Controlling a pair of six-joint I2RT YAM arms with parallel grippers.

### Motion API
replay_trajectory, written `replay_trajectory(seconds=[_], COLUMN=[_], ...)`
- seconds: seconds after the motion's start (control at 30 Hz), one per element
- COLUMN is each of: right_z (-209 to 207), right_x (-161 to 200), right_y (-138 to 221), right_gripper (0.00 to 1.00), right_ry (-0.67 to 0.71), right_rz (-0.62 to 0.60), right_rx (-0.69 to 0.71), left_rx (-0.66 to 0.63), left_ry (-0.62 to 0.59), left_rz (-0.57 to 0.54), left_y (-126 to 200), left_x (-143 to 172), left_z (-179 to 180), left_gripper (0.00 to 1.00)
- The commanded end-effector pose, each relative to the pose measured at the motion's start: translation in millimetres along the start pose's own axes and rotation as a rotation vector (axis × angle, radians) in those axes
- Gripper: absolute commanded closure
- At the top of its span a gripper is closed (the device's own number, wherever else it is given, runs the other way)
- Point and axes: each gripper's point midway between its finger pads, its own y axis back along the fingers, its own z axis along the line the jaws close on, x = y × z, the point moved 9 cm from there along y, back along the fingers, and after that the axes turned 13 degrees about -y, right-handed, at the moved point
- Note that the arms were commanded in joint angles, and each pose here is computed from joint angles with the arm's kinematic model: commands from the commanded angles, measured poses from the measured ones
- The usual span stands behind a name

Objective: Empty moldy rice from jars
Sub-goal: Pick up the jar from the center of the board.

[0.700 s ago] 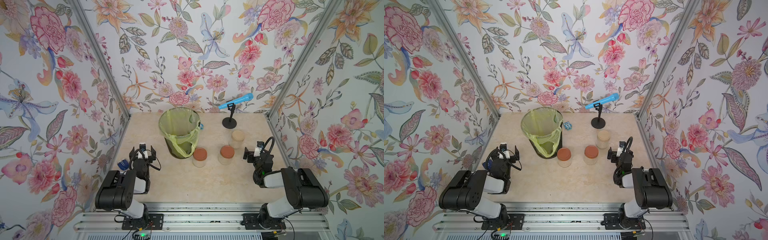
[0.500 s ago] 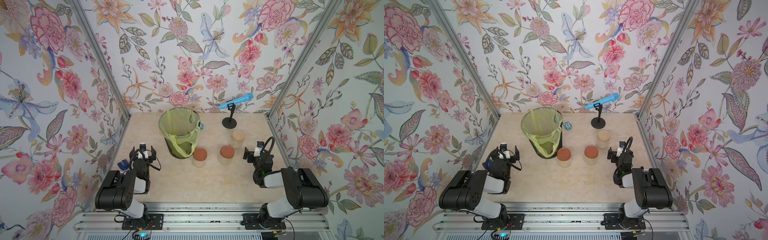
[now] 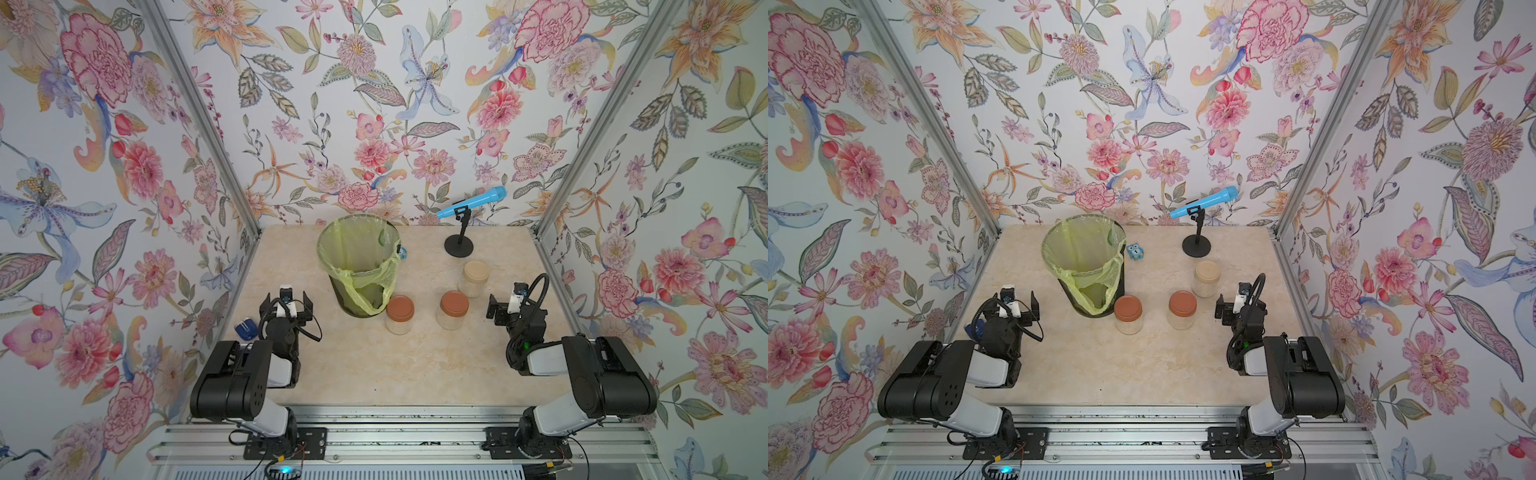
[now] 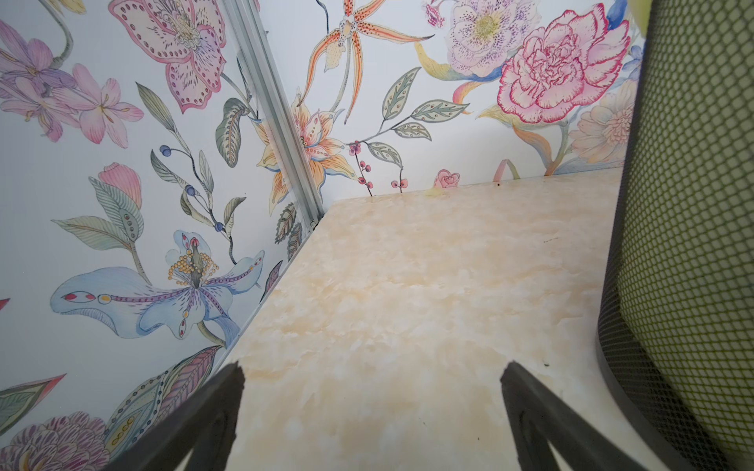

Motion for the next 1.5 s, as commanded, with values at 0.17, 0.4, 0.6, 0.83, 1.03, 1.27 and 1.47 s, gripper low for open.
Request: replay_trajectory(seconds=[0.17,0.4,0.6,0.83,1.03,1.27,1.47], right_z=[6.4,21.4,50.2,77.4,98.6,122.5,153.4], right_x=[-8.2,-22.7,-49.3,-74.8,-86.6,-110.0,-125.3], right_y=[-1.3,-4.9,-3.7,13.7,25.5,26.1,28.5], right_gripper=[0.00,0.00,0.00,0.00,0.00,0.00,0.00], right_ry=[0.007,0.076,0.164,0.204,0.172,0.092,0.094], right_rz=[-0.020,0.021,0.103,0.167,0.275,0.455,0.577], right_rx=[-0.056,-0.033,-0.049,-0.074,-0.074,-0.045,-0.094], left_rx=[0.001,-0.065,-0.049,0.013,0.053,0.180,0.319], left_ry=[0.013,0.043,0.085,0.111,0.178,0.204,0.140], left_rz=[-0.055,-0.088,-0.078,-0.045,-0.013,0.072,0.161], left_y=[-1.8,21.3,25.9,36.3,50.3,60.9,65.0], left_x=[-10.4,-25.2,-45.9,-83.4,-117.0,-154.9,-183.2], left_z=[0.1,16.2,25.5,35.5,43.6,35.8,23.7], left_gripper=[0.00,0.00,0.00,0.00,0.00,0.00,0.00])
